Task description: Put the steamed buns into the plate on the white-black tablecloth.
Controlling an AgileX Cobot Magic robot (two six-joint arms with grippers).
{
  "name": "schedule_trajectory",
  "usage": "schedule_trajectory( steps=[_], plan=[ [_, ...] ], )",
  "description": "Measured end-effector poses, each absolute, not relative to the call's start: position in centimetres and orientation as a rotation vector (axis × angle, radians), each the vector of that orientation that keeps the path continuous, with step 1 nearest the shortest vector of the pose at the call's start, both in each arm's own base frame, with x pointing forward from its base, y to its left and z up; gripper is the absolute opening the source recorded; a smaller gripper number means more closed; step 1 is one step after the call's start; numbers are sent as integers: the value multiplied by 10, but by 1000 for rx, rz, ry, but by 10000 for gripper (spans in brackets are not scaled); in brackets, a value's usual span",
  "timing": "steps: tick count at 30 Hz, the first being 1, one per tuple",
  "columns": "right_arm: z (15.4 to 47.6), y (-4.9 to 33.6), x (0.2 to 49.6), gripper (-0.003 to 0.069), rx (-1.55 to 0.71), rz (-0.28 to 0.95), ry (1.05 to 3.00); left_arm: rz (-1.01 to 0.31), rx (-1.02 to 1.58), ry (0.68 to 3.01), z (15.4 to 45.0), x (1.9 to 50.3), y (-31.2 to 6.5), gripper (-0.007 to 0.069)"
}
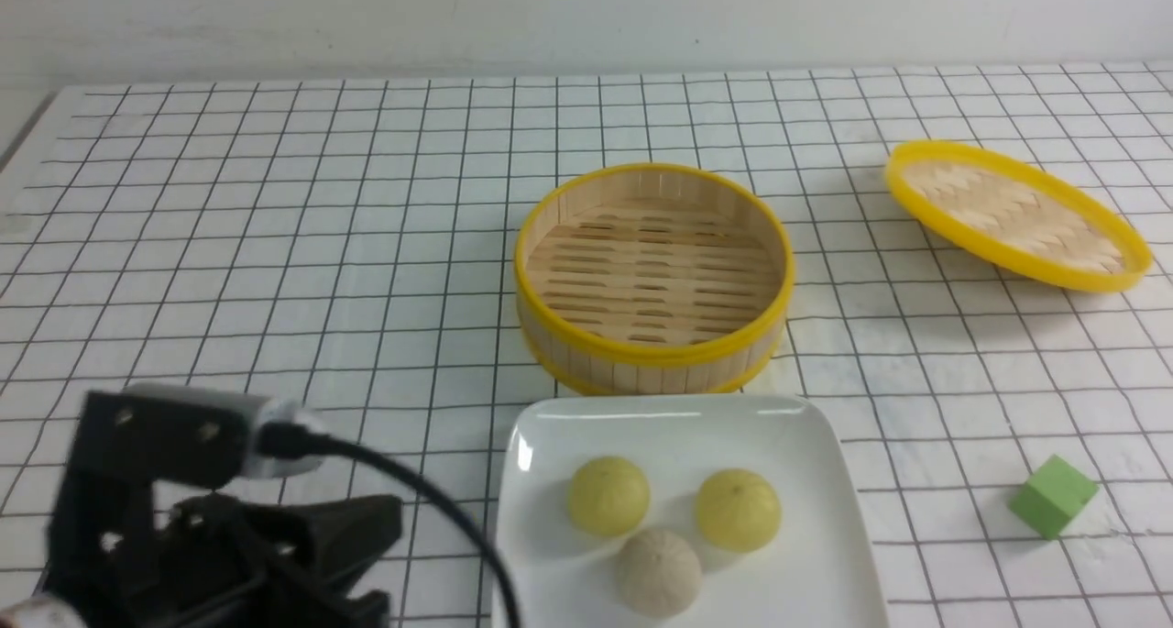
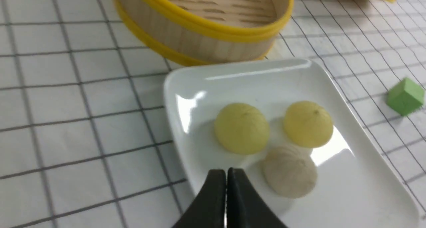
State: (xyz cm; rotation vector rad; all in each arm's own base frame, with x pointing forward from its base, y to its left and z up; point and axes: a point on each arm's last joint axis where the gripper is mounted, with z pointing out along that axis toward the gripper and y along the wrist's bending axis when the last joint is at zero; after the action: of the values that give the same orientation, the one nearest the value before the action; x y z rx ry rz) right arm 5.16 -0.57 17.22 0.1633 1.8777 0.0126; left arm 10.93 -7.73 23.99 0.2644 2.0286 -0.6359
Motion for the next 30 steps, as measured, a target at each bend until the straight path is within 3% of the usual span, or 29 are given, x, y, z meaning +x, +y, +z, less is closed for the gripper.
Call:
schedule_trajectory(
  steps=[2,4,7,13,19,30],
  plan=[
    [172,-6,52,147,163,13,1878,-570,243,1986,236,105,-66,31],
    [172,-6,52,151,163,13,1878,-400,271,1898,225,94,-44,32],
    [172,-6,52,152,163,13,1878,-256,231,1833,208,79,-25,33],
    [172,-6,52,153,163,13,1878,-88,31,1792,181,60,-5,36],
    [172,-6,52,163,163,12,1878,-11,-1,1858,172,53,0,41],
    [172,-6,52,174,163,12,1878,-15,23,1863,172,53,0,53]
  ],
)
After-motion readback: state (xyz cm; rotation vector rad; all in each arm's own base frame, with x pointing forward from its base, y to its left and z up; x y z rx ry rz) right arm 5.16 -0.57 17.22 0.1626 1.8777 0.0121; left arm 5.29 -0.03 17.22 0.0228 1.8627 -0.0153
